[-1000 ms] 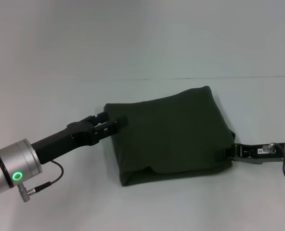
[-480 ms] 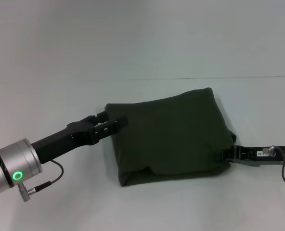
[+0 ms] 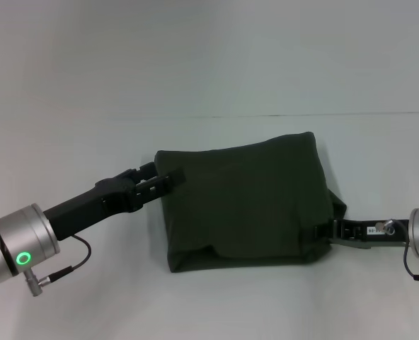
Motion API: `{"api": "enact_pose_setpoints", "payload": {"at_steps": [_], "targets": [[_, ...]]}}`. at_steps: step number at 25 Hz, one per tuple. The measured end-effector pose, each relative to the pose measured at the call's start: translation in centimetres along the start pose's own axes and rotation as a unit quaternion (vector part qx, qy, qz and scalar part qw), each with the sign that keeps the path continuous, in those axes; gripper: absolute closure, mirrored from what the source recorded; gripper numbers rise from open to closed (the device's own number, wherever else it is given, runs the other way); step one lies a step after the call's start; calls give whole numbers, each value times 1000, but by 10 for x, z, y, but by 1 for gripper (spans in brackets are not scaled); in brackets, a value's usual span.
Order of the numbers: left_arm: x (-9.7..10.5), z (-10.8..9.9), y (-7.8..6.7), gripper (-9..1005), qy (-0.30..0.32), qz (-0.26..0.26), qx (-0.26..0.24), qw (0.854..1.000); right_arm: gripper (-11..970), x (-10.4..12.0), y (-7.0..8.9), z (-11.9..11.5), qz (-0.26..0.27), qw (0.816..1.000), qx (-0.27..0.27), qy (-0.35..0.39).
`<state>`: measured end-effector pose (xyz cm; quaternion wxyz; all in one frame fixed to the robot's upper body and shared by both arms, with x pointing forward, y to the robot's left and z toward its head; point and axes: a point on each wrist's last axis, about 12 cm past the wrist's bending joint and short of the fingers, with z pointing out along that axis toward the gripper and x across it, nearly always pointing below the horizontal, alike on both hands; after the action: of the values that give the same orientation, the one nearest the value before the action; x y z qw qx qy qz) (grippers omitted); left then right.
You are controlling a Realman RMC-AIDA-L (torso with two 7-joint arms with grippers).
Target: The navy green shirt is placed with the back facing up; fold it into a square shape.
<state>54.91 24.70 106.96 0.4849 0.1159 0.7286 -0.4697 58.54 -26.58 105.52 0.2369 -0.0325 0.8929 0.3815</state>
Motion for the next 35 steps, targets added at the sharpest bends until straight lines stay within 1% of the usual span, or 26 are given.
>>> {"api": "enact_pose_setpoints", "payload": {"at_steps": [10,19,21,27,28,29,32,35], "targets": [[0,0,0,75,0,0,0,1000,903,1,3,1,1,1000,-8,2],[-1,0,0,74,0,1,0,1000,902,0,-10,-13,16,1000,4,-15],[-1,0,0,74,0,1,0,1000,858,-1,-11,-18,13,1000,2,-20],[-2,0,0,74,0,1,2,1000,725,-6,-12,-43,4,998,-10,-66],[-3,0,0,74,-1,1,3,1000,676,-9,-13,-55,-1,997,-9,-82],[-3,0,0,74,-3,0,3,1000,627,-9,-13,-55,-1,997,-9,-82],[-5,-2,0,74,-9,-1,6,1000,481,-13,-17,-74,-6,994,-11,-107],[-6,-3,-2,74,-14,-1,12,1000,355,-13,-19,-91,-25,990,-28,-135]]}}
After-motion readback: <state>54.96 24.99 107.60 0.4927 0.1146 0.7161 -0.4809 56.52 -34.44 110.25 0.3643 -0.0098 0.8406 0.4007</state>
